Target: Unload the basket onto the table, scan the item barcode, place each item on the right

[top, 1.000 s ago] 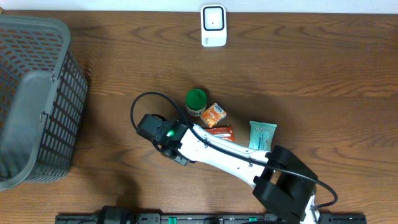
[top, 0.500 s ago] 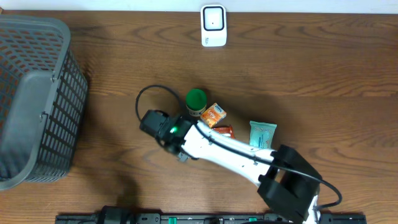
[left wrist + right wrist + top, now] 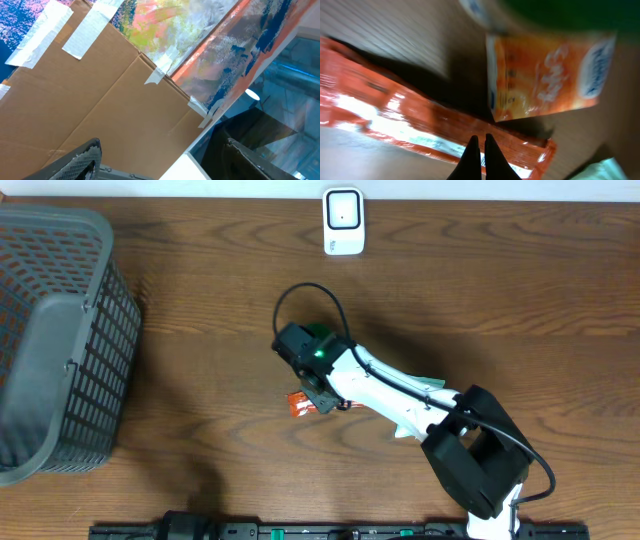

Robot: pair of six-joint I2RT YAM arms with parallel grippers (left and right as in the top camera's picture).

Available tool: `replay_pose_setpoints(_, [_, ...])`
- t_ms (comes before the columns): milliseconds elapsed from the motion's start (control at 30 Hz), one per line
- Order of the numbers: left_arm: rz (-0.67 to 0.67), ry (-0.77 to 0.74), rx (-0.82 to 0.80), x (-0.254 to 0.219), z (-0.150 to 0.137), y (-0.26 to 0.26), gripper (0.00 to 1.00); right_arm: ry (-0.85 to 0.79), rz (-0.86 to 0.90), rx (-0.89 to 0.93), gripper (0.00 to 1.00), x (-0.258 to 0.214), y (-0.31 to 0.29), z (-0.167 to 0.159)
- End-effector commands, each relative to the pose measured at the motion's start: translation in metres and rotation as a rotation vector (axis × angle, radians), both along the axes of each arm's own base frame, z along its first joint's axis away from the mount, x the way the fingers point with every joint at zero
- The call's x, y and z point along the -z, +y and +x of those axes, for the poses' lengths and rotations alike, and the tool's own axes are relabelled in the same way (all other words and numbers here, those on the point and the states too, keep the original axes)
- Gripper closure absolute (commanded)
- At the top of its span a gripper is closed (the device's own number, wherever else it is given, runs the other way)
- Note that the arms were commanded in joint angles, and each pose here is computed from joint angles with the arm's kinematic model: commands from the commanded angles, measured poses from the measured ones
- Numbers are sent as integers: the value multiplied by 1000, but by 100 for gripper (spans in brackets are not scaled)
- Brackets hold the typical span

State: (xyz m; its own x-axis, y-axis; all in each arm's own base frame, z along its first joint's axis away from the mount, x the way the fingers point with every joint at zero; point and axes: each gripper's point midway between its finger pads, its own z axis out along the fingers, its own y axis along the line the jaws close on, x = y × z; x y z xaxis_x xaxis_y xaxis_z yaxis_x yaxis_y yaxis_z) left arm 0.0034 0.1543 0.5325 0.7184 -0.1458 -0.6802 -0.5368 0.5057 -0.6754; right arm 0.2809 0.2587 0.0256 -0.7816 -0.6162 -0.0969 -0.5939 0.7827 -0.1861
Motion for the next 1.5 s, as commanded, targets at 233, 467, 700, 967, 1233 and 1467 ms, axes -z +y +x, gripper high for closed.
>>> replay_pose_setpoints(233, [0, -2, 0, 1, 2, -1, 22, 84, 3, 78, 99, 17, -18, -21])
replay_pose_setpoints(467, [0, -2, 0, 1, 2, -1, 22, 123, 110, 65, 99, 0, 9, -21])
replay_pose_setpoints(700, [0, -2, 0, 1, 2, -1, 22, 122, 220, 41, 99, -28, 33, -16])
replay_pose_setpoints(967, [0, -2, 0, 1, 2, -1, 22, 139, 261, 32, 99, -17, 43, -21])
replay_pose_setpoints(1233, [0, -2, 0, 1, 2, -1, 22, 192, 324, 41, 99, 2, 56, -42])
replay_pose_setpoints(1467, [0, -2, 0, 1, 2, -1, 22, 184, 311, 64, 99, 14, 51, -46])
